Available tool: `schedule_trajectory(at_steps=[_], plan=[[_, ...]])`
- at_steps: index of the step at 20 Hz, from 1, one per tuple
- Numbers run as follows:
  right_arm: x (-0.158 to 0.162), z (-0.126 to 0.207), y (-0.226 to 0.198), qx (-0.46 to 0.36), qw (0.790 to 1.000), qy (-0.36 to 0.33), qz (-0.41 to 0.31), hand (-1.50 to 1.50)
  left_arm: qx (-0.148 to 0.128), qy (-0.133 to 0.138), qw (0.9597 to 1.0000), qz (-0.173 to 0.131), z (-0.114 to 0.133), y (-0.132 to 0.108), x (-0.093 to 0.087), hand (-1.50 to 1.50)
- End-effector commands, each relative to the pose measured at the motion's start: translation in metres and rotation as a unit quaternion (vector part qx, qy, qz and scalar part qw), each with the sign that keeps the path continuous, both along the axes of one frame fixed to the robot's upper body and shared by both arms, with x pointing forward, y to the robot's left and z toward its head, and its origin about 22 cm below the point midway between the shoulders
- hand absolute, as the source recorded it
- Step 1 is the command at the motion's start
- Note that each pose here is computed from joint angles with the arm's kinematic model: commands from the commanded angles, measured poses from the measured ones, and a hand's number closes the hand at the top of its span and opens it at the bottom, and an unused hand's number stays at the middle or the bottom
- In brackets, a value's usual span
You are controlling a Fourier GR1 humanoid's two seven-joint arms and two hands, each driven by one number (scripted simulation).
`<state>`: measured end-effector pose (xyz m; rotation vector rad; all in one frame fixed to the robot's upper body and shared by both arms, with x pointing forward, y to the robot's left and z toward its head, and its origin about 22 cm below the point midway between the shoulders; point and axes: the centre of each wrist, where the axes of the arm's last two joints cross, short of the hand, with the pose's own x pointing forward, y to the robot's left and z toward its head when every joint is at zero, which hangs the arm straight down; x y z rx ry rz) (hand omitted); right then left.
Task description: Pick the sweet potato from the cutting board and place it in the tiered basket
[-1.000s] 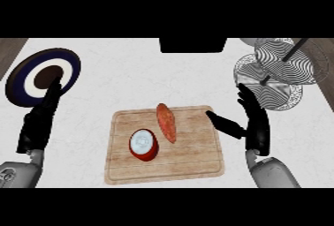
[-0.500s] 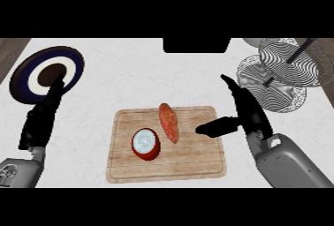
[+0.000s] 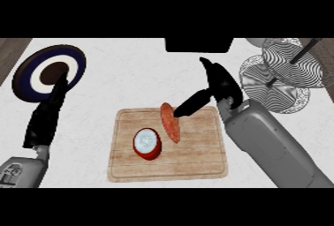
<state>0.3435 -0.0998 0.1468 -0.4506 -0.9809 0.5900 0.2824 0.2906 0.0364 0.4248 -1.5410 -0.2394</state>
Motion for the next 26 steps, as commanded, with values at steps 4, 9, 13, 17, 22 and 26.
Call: schedule_trajectory(at_steps=[4, 9, 13, 17, 22, 26], plan=[[0.010, -0.006, 0.037, -0.047, 0.990, 0.131, -0.014, -1.50, -0.002, 0.006, 1.0000, 0.002, 0.006, -0.006, 0.005, 0.00], [0.008, -0.024, 0.035, -0.068, 0.986, 0.153, -0.015, -1.50, 0.001, -0.005, 0.9999, 0.010, 0.014, 0.014, 0.009, 0.00], [0.006, -0.021, 0.044, -0.072, 0.986, 0.151, -0.003, -1.50, -0.008, 0.007, 0.9999, 0.010, -0.005, 0.018, 0.002, 0.00], [0.000, -0.025, 0.070, -0.091, 0.984, 0.152, 0.008, -1.50, -0.005, 0.001, 1.0000, 0.003, -0.015, -0.004, -0.007, 0.00], [-0.002, -0.040, 0.067, -0.135, 0.981, 0.142, 0.013, -1.50, 0.000, 0.000, 1.0000, 0.003, -0.018, 0.008, -0.007, 0.00], [-0.011, -0.031, 0.077, -0.146, 0.981, 0.129, 0.012, -1.50, 0.007, 0.004, 1.0000, 0.001, 0.001, 0.010, -0.006, 0.00]])
